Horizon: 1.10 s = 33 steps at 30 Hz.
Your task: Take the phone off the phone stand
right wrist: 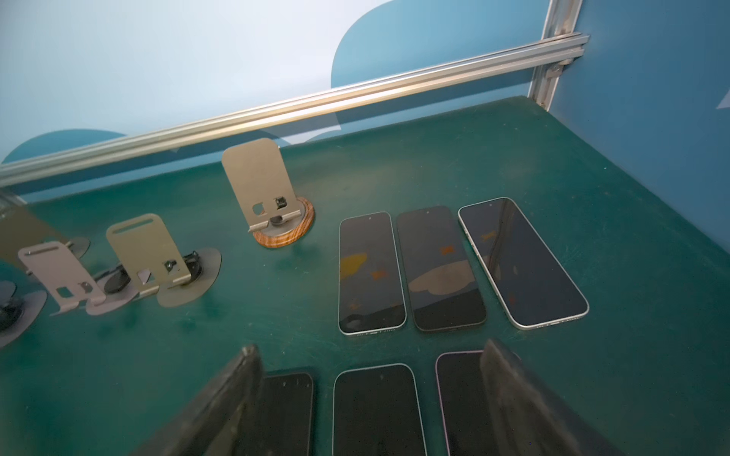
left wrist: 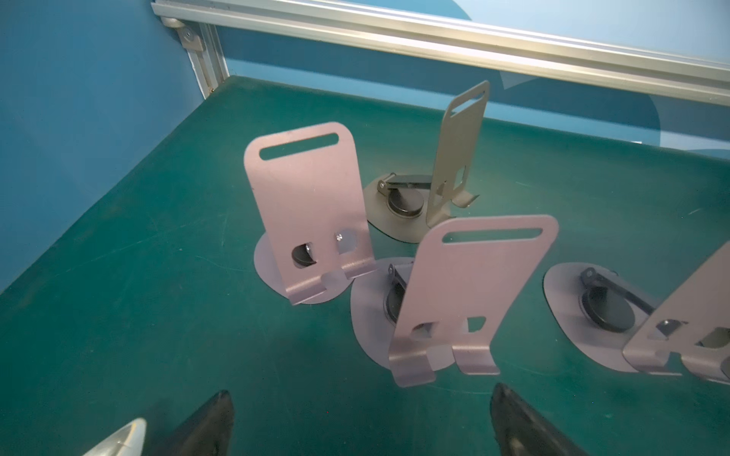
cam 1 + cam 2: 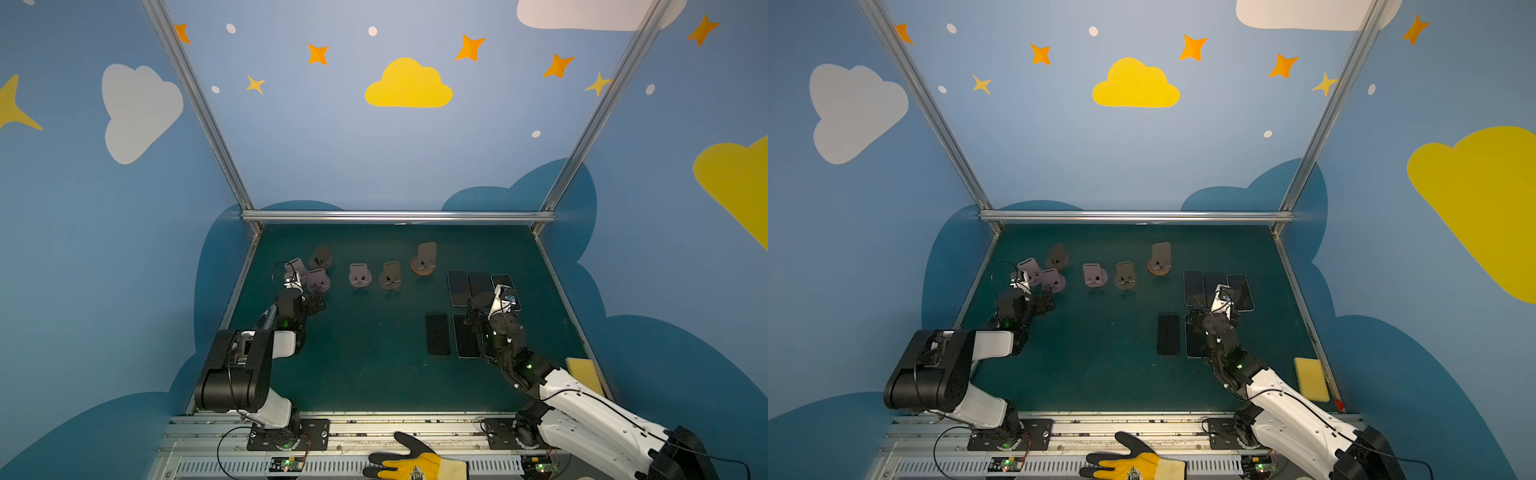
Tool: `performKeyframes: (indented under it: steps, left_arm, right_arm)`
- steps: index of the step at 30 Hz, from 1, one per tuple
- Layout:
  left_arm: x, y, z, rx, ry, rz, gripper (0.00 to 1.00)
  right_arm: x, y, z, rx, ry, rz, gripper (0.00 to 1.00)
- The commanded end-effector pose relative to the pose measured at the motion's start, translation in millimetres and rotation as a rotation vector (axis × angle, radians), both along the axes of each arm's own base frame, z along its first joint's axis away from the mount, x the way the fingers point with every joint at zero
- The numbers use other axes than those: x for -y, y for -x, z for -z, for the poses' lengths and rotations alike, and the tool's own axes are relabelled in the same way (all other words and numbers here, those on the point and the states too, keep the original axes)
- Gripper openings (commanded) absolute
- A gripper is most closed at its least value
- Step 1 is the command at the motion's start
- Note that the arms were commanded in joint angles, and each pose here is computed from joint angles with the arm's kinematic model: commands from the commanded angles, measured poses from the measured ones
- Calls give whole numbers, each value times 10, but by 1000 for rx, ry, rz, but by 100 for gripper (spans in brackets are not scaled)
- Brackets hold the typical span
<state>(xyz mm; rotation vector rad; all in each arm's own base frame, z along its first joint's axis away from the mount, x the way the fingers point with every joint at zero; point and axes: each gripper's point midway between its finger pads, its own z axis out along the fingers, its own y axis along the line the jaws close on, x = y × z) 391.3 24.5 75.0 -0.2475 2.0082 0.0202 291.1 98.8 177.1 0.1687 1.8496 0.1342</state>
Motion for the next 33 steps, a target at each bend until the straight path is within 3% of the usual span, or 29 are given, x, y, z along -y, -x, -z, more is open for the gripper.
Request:
performKeyframes:
  steps: [1,5,10,15,18,21,22,23,26,28,31,33]
  left_arm:
    - [14,-15,-53,10,10,9,100]
    - [14,-18,-58,11,10,8,100]
    - [13,-16,-55,11,10,8,100]
    - [16,-16,-55,11,10,9,100]
    - [16,-16,-55,11,10,9,100]
    - [15,-17,-56,11,10,8,100]
    - [17,-17,-57,11,9,9,100]
    - [16,-16,-56,11,10,9,100]
    - [13,-17,-57,11,9,7,100]
    - [18,-14,-52,10,8,9,100]
    - [23,-14,-53,10,8,11,100]
    - [18,-15,-52,10,8,9,100]
  right_arm:
    - [188,-61,-119,57,9,99,87]
    - [346,-146,-49,-20,180,102,87]
    - [565,-114,-174,59,312,63,88]
    - [897,-124,83,-16,259,84,88]
    - [767,-212,200,21,237,-43,88]
    - [720,-344,337,27,193,-73,87]
    - [688,-390,438,-5,207,-101,88]
    - [675,-451,502,-21,208,-106,94]
    - [559,-612,736,-59,226,-174,94]
    - [451,-784,806,-44,300,-247,99]
    - [667,-1000,861,-166,244,-111,99]
    - [790,-1011,934,-275,147,-102,99]
